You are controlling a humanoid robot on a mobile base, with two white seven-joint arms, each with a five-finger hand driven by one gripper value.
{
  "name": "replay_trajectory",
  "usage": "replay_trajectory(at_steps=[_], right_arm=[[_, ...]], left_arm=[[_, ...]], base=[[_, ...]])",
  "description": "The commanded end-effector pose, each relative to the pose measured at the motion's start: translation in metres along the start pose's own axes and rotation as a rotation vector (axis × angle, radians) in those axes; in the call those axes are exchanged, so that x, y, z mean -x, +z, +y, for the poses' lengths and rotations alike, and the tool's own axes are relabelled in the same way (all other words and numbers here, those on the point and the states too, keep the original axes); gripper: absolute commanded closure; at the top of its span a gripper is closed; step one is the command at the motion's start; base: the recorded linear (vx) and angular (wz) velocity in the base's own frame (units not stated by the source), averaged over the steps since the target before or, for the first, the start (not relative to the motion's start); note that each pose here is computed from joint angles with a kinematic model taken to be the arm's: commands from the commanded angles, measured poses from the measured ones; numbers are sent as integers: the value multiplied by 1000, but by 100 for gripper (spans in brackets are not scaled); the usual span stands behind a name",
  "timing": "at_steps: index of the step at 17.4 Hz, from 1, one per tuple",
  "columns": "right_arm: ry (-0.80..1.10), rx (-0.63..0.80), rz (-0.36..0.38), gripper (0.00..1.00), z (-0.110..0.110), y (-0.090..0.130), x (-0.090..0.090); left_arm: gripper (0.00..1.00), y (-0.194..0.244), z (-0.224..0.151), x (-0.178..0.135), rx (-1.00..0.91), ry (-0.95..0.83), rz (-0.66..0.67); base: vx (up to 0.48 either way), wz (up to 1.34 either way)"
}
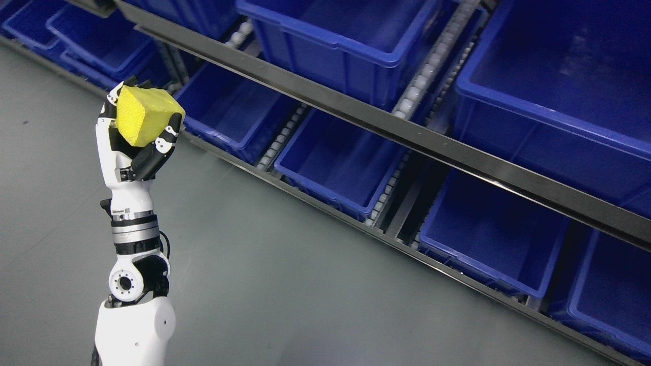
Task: Move yellow foam block to right shelf middle
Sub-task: 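Hold the cube up in the left hand while turning toward the blue bins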
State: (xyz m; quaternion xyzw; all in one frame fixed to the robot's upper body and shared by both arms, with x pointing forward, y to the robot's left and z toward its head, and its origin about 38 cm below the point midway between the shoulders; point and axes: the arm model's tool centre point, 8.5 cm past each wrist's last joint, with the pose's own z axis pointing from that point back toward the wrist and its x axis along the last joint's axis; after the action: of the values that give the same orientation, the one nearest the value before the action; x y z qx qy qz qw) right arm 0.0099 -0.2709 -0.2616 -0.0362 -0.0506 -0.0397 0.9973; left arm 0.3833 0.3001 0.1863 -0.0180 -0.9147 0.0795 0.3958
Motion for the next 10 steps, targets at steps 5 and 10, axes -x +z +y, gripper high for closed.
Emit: replay_trajectory(at_steps=[5,10], right_arm=[[-2,18,-20,0,-11,-1,-8],[-2,18,-20,0,-11,-1,-8]], left_arm=[[67,-14,-7,-24,40,-5,-79],[67,-67,-24,-62,76,22,-222]], base=[[230,-594],[177,-284]])
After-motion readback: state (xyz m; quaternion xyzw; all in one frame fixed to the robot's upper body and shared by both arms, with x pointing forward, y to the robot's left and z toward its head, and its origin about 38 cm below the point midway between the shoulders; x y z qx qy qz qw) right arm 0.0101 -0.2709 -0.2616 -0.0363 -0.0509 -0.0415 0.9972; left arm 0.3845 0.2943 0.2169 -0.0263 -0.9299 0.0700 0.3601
